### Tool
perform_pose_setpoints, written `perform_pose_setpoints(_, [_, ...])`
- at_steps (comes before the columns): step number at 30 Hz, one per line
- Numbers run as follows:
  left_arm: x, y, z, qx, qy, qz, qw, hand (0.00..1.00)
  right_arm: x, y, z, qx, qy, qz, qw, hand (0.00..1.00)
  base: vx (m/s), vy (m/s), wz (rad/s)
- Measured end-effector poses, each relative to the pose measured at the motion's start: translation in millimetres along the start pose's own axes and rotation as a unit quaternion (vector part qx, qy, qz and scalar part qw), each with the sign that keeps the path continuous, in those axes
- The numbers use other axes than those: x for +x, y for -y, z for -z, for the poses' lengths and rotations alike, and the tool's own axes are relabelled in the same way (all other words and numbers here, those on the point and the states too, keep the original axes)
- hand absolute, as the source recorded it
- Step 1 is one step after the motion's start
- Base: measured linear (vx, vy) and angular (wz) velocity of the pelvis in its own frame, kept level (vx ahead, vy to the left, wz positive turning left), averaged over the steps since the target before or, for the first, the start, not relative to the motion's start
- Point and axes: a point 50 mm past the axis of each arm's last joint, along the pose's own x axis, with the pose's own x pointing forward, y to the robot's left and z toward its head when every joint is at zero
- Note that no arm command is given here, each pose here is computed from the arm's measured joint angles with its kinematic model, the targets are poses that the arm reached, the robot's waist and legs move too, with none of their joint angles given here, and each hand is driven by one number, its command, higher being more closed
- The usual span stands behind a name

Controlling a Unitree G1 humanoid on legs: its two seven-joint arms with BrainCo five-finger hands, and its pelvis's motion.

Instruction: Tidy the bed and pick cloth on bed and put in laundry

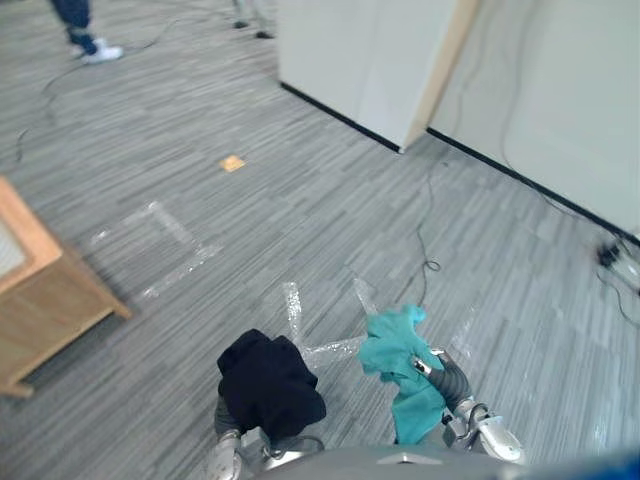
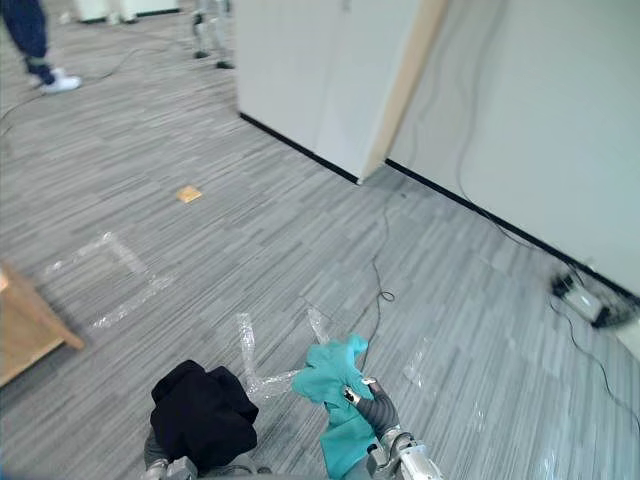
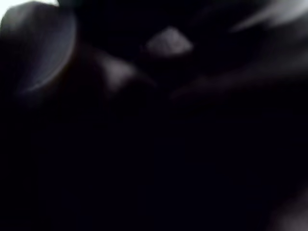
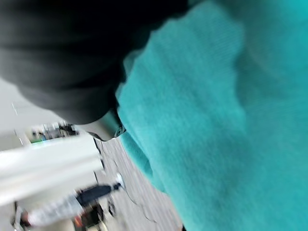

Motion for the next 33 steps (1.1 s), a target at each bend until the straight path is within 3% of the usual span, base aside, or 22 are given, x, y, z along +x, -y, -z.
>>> perform_pose_setpoints(9, [-12.2, -29.6, 12.9, -0.015, -0.019, -0.037, 0.999, 1.0, 5.1, -4.1, -15.2, -0.009, 0.032, 0.007, 0.999, 1.0, 0.38, -0.3, 0.99])
perform_pose_setpoints(15, [-21.5, -2.6, 30.5, -0.051, -0.039, 0.018, 0.998, 1.0, 9.1, 9.5, -34.2, -0.023, 0.066, 0.016, 0.997, 1.0, 0.32, -0.383, 0.71])
perform_pose_setpoints(21, [-19.9, 2.2, 16.5, -0.053, -0.008, 0.038, 0.998, 1.0, -2.2, 31.1, -42.5, -0.044, 0.074, 0.034, 0.996, 1.0, 0.21, -0.168, 0.28])
perform_pose_setpoints(29, [-17.8, 13.1, 13.7, -0.052, -0.011, 0.055, 0.997, 1.0, -11.6, 41.0, -57.7, -0.044, 0.098, 0.075, 0.991, 1.0, 0.28, 0.074, 0.38])
perform_pose_setpoints(33, [-12.8, 14.5, 8.1, -0.05, -0.002, 0.06, 0.997, 1.0, -10.5, 43.3, -62.2, -0.005, 0.118, 0.105, 0.987, 1.0, 0.31, 0.182, 0.04])
